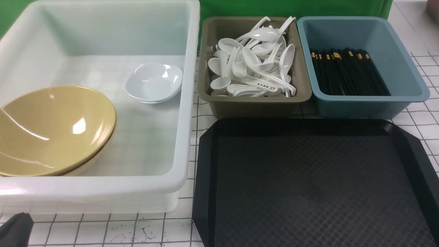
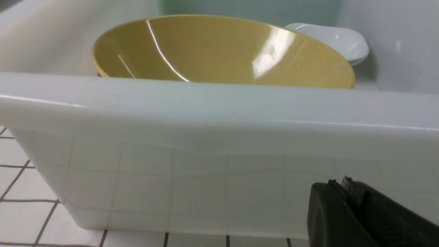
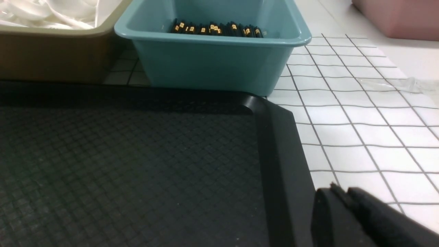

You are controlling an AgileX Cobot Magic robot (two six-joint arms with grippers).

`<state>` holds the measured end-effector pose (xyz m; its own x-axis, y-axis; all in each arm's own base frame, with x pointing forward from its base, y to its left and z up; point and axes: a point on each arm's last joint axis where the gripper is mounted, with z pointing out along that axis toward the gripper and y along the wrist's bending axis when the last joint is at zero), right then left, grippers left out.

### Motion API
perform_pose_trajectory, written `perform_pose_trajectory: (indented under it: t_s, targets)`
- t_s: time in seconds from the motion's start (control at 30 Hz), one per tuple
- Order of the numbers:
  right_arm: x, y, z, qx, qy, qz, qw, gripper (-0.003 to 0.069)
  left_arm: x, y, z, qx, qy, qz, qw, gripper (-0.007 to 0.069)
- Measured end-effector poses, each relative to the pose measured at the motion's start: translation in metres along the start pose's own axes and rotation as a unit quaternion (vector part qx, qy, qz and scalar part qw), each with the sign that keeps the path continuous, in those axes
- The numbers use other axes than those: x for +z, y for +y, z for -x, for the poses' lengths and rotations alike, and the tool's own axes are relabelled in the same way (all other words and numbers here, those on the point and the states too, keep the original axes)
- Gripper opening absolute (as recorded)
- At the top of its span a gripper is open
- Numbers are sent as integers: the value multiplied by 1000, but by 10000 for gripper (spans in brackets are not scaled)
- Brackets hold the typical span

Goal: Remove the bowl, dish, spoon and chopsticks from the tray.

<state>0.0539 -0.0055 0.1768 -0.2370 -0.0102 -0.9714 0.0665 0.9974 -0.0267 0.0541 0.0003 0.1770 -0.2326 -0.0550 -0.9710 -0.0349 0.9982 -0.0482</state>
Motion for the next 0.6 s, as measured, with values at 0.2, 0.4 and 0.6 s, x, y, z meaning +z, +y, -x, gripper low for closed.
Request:
perform_pose_trajectory:
  t_s: [0.2, 0.4, 0.6]
  targets:
    - [0, 0, 0, 0, 0, 0, 1000, 97, 0, 0, 0, 0, 0, 0, 1000, -6]
    - [0, 0, 0, 0, 0, 0, 1000, 99, 0, 0, 0, 0, 0, 0, 1000, -6]
    - [0, 0, 0, 0, 0, 0, 1000, 99, 0, 0, 0, 0, 1, 0, 1000, -6]
